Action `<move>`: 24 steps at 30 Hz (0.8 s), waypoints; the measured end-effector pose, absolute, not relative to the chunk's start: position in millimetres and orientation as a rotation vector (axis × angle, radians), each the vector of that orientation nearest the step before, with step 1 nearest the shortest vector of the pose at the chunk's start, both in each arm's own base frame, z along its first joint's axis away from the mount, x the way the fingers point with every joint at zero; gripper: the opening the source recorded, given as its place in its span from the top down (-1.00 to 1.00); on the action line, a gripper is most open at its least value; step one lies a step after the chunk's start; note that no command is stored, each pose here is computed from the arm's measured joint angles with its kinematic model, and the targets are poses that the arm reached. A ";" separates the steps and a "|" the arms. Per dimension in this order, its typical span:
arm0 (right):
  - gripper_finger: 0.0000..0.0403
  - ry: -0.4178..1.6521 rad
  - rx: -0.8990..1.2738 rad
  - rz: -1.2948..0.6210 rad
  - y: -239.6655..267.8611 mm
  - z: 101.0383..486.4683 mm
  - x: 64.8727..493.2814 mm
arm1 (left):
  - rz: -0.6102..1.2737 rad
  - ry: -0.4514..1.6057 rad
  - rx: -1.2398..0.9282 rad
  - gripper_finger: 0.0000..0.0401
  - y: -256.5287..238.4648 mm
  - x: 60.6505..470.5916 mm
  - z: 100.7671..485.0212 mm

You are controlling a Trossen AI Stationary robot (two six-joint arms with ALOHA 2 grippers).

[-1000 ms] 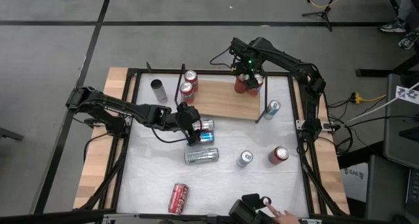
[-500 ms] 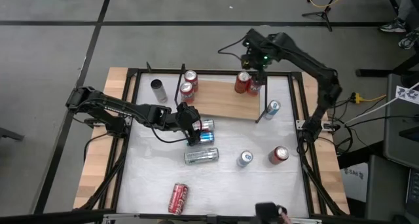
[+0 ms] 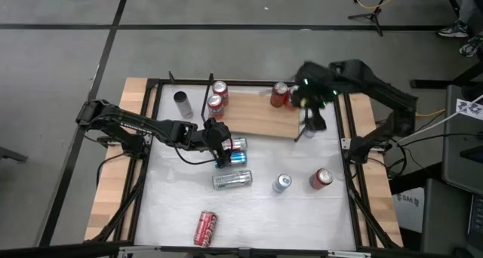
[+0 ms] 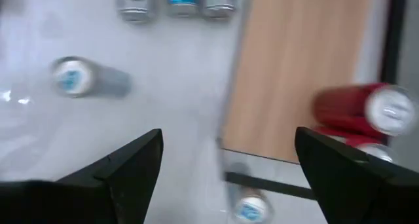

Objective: Place canned beverage on shelf
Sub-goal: Put the top red-black soda can on the shelf aligned with the red-black soda can

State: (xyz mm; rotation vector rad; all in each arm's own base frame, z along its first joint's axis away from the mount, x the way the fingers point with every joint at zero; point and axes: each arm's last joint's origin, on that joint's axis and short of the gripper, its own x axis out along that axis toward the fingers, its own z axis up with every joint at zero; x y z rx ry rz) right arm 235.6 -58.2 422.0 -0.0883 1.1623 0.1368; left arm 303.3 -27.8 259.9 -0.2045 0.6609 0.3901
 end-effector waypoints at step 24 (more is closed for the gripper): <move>-0.66 1.298 0.256 -0.042 67.6 313.4 132.0 | 0.390 0.661 -0.205 -0.61 -27.8 303.3 259.8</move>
